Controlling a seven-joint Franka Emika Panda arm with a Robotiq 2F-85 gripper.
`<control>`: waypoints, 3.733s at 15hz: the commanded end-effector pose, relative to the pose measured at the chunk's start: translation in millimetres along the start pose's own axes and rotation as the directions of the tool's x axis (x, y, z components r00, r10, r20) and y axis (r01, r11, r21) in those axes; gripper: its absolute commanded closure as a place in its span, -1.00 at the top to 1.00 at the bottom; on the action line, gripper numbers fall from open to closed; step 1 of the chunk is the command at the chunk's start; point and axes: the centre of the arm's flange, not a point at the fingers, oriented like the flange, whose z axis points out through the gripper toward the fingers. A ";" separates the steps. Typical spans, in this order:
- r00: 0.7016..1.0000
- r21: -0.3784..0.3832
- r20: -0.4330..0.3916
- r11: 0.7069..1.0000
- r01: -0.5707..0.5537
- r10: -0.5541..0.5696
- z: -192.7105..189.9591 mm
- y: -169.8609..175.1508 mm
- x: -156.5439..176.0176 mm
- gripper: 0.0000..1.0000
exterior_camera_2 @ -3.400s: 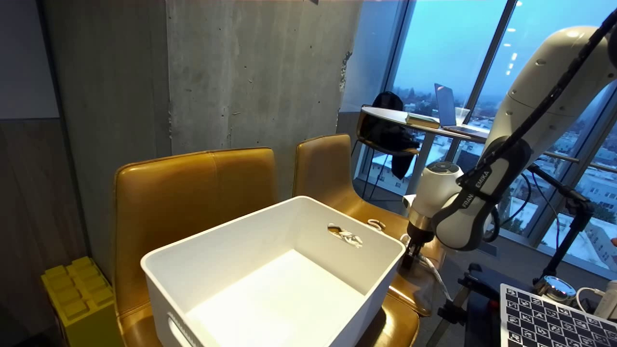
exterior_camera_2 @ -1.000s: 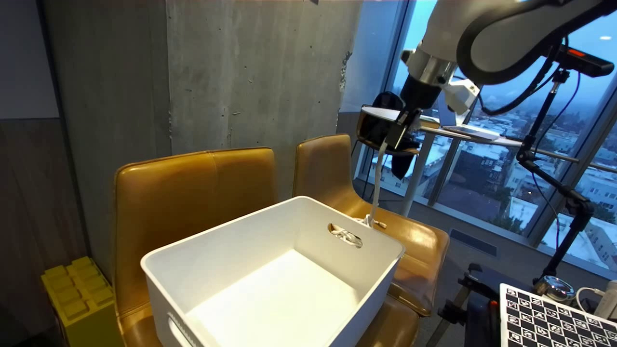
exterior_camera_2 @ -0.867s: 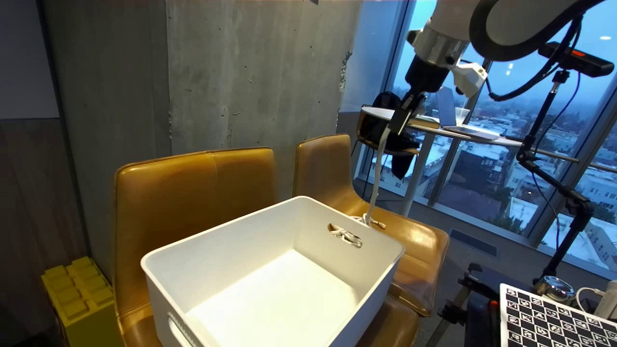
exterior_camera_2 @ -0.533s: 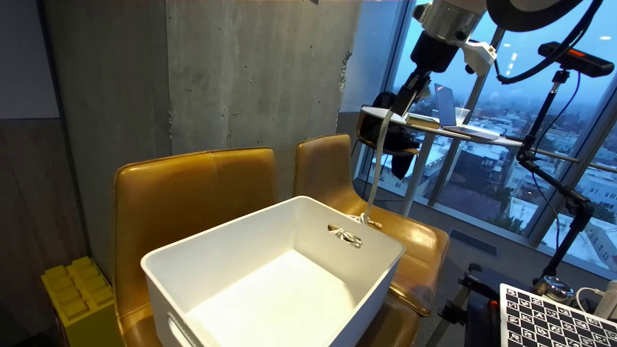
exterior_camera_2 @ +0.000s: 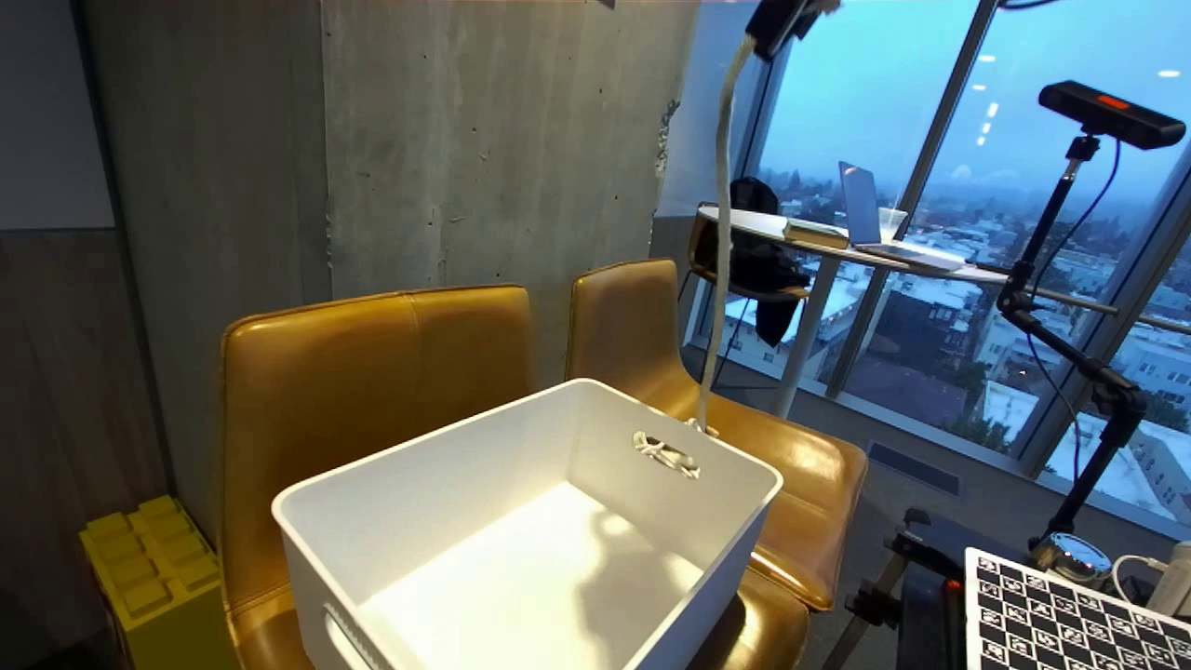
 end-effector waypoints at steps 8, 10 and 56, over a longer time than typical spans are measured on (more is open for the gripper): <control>0.948 -0.065 -0.270 0.986 0.155 -0.167 -251.7 -113.0 72.1 -1.00; 0.942 -0.063 -0.285 0.984 0.169 -0.180 -267.5 -121.9 72.0 -1.00; 0.845 0.355 0.099 0.812 0.463 -0.525 341.4 -41.0 -220.3 1.00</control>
